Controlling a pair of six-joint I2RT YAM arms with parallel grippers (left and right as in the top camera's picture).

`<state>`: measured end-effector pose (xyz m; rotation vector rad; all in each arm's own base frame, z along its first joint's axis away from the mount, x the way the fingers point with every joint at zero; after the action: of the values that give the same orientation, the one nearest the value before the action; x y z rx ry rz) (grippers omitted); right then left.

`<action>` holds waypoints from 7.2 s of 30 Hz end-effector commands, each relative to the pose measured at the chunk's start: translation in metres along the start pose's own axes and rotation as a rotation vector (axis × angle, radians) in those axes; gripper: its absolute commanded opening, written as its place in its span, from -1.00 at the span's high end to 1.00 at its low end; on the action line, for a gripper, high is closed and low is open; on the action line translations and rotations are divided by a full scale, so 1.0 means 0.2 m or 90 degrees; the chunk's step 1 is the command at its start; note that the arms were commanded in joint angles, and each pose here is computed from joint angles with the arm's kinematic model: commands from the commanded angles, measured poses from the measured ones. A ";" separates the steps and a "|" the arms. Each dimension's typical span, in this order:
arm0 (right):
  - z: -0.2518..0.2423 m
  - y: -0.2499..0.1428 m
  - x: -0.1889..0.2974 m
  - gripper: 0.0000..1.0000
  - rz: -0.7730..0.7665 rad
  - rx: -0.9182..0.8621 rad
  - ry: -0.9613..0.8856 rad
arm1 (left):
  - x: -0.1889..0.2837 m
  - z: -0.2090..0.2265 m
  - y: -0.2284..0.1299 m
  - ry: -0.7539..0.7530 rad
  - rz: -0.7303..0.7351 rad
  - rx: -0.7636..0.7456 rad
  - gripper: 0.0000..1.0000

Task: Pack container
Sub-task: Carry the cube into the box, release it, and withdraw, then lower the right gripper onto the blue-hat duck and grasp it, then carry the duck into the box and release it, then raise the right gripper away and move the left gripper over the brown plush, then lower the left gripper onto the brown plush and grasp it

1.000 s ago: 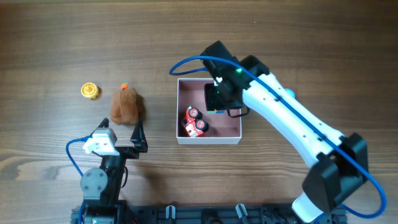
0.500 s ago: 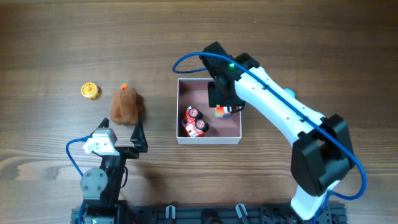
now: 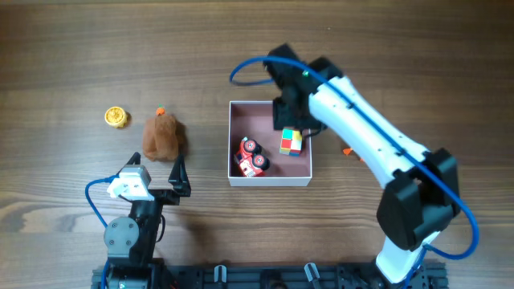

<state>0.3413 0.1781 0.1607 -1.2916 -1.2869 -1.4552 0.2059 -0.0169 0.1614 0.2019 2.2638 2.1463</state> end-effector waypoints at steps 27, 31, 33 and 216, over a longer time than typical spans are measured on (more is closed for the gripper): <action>-0.75 0.17 -0.33 -0.89 0.019 -0.318 -0.001 | 0.00 0.00 -0.01 -0.007 0.003 -0.005 -1.00; -0.80 0.14 -0.44 -0.89 0.046 -0.339 -0.019 | 0.00 0.00 -0.01 -0.007 0.003 -0.005 -1.00; -0.81 0.14 -0.47 -0.89 0.059 -0.344 -0.023 | 0.00 0.00 -0.01 -0.007 0.003 -0.005 -1.00; -1.59 0.42 -0.08 -0.99 -0.164 -0.534 -0.032 | -0.67 0.12 -0.04 0.155 0.908 0.035 -0.99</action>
<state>0.3666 -0.1514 0.1731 -1.7144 -0.9234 -2.2916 0.3440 -0.0103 0.1543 2.1262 2.5926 2.5305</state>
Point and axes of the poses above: each gripper's point midway between its finger pads, its own x axis back along the fingers, its own z axis along the line the jaws close on, y = z × x, the point moved 4 cm from there along x, back along the fingers, and after that the axes turned 11 degrees about -x, right-handed, at the moved point
